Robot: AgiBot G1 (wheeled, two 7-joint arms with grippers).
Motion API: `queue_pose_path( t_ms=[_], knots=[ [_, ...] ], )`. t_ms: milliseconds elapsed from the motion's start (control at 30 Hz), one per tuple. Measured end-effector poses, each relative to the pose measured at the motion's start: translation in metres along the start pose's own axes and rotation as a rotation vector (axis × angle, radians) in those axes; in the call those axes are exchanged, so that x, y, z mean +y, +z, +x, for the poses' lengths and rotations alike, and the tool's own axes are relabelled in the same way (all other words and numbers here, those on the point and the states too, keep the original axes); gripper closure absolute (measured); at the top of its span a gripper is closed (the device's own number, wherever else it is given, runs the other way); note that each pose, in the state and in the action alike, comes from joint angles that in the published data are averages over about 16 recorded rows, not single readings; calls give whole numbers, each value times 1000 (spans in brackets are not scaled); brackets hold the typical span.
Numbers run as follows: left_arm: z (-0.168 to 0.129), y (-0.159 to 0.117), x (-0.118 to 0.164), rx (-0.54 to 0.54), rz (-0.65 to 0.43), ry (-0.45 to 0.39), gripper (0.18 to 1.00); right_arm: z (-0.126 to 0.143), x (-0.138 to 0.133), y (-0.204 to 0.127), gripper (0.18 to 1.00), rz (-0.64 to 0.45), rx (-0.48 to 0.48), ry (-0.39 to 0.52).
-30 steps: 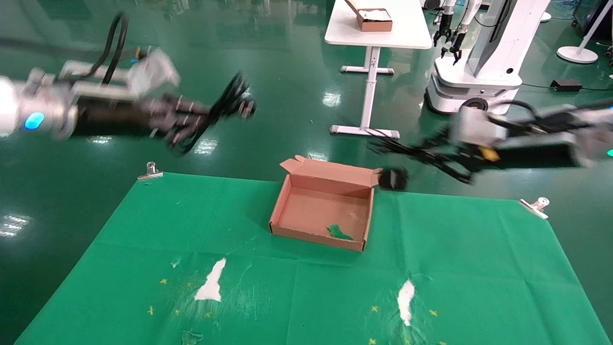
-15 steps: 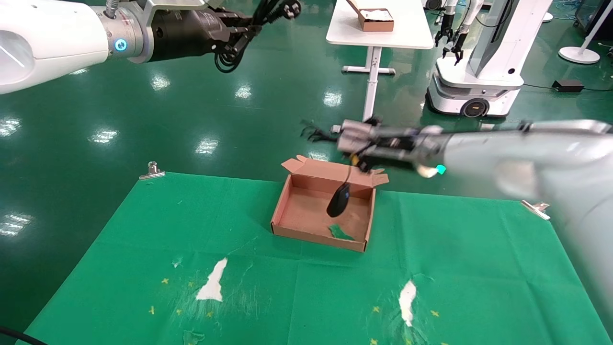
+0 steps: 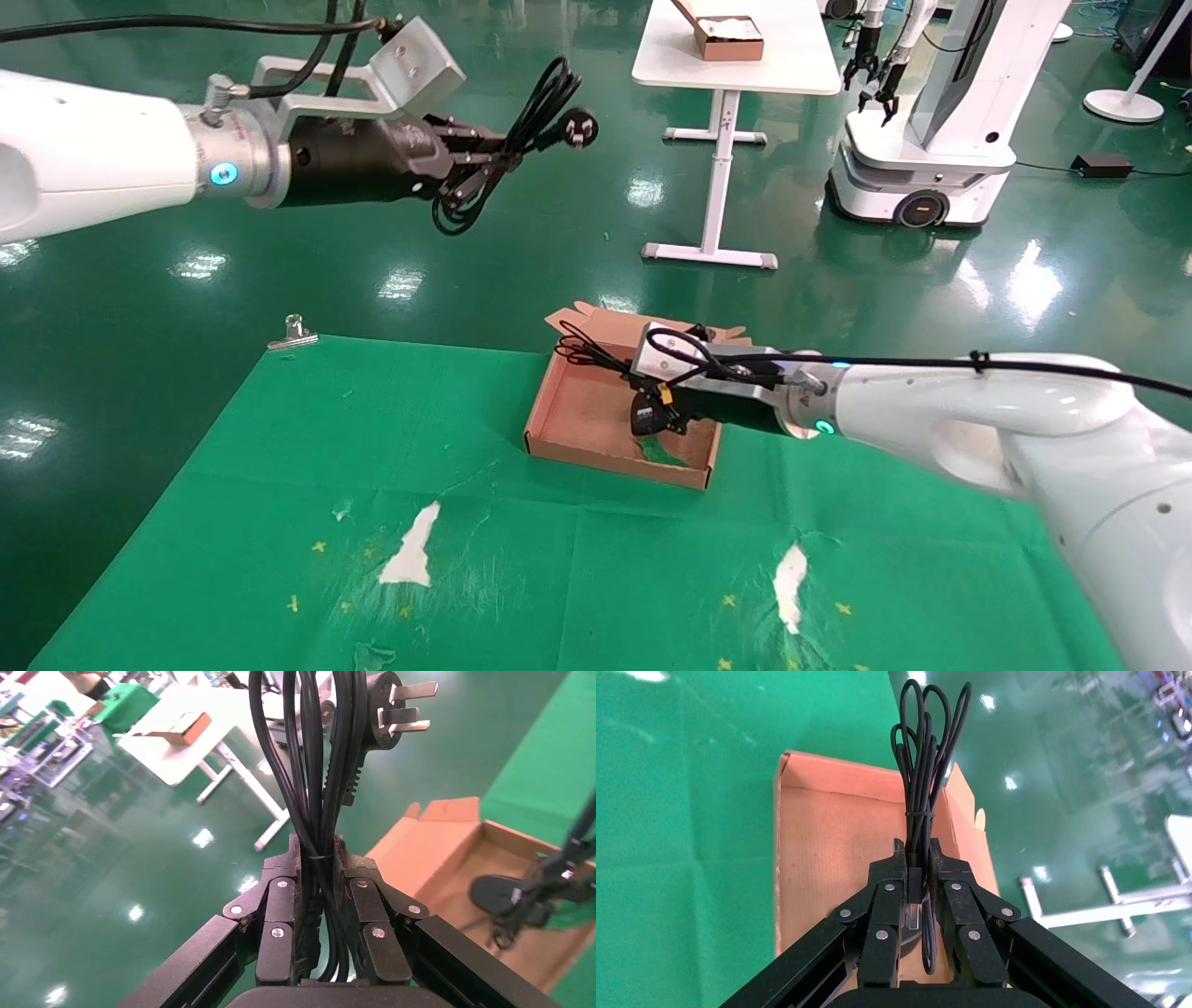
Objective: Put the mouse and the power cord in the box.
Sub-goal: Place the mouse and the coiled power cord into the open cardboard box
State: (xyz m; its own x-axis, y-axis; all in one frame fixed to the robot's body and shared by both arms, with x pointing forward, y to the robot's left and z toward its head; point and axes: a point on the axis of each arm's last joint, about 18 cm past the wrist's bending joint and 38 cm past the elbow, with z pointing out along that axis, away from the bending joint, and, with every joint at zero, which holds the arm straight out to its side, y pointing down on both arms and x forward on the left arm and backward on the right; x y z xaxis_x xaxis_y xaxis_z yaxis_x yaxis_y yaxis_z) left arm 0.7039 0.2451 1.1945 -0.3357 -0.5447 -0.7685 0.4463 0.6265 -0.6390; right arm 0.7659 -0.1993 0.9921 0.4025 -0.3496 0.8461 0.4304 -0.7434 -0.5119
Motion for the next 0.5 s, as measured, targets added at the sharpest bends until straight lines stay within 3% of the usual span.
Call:
queue_pose_path(
  t_ms=[267,500],
  knots=[
    [7,-4,4,48,-1,19,922,-3,4,2,948,-6,15,71],
    [18,4,7,75,-22,59,922,3,8,0,925,-21,43,82]
  ],
)
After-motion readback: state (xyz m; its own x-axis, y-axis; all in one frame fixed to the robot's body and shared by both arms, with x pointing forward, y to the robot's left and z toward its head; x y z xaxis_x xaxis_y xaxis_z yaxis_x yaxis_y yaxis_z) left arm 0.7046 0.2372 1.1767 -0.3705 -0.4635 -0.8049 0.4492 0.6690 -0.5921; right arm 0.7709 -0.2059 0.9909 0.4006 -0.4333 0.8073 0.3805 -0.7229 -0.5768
